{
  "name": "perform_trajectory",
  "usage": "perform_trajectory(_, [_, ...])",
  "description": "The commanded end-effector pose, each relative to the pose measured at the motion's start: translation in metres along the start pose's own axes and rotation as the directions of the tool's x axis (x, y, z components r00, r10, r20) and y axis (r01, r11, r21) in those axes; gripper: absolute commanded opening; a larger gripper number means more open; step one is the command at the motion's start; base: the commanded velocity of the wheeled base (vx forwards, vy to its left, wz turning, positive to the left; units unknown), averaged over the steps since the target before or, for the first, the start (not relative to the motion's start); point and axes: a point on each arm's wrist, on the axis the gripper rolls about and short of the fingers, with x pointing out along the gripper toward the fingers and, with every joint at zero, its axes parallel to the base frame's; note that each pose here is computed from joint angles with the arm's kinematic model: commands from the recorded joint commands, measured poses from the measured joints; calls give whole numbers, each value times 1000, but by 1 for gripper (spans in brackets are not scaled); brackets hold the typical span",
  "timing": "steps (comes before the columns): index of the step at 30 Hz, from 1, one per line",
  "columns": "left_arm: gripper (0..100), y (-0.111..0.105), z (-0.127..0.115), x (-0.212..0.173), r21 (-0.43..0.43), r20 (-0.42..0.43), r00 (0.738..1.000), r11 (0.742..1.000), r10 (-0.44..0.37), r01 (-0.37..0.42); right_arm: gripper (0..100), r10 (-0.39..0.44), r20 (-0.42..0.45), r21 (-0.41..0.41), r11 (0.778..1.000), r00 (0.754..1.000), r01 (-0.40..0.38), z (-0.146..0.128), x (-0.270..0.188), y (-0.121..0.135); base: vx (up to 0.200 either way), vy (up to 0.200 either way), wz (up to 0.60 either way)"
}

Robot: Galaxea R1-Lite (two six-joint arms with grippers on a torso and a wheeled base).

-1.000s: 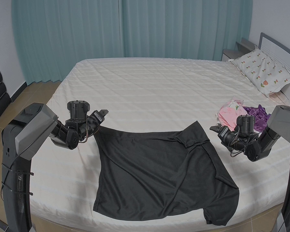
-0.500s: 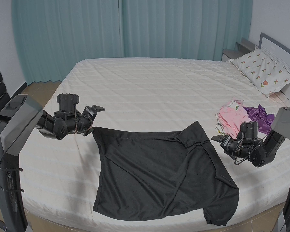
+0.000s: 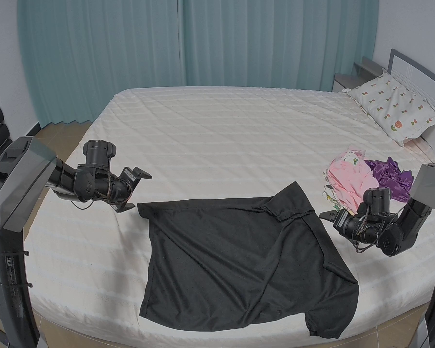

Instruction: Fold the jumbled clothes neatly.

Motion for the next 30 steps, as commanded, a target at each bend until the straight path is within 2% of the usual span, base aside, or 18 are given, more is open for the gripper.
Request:
perform_trajectory(1, [100,6,-14,-25,5,5,1000,1000,18,-18,100,-9,-15,-42,999,1000,9,-5,5,2,0,0,0])
perform_trajectory(4, [100,13,-23,-37,7,63,998,1000,12,-13,100,-25,-12,-84,996,1000,24,-11,16,6,0,0,0])
perform_trajectory(9, [100,27,-44,-56,17,145,989,1000,0,-2,100,-115,23,-158,980,993,117,-21,41,12,0,0,0])
perform_trajectory(13, [100,40,-60,-76,19,157,987,1000,-26,24,100,-154,6,-251,956,988,151,-31,51,12,0,0,0])
perform_trajectory(19, [100,54,-74,-77,-5,154,988,999,-31,32,100,-225,56,-332,915,973,230,-35,71,4,0,0,0])
perform_trajectory(25, [100,59,-75,-71,-22,153,988,999,-30,33,100,-259,65,-370,891,964,264,-36,86,-5,0,0,0])
perform_trajectory(30, [100,62,-75,-66,-26,148,989,999,-19,23,100,-298,46,-360,886,953,294,-27,92,-8,0,0,0])
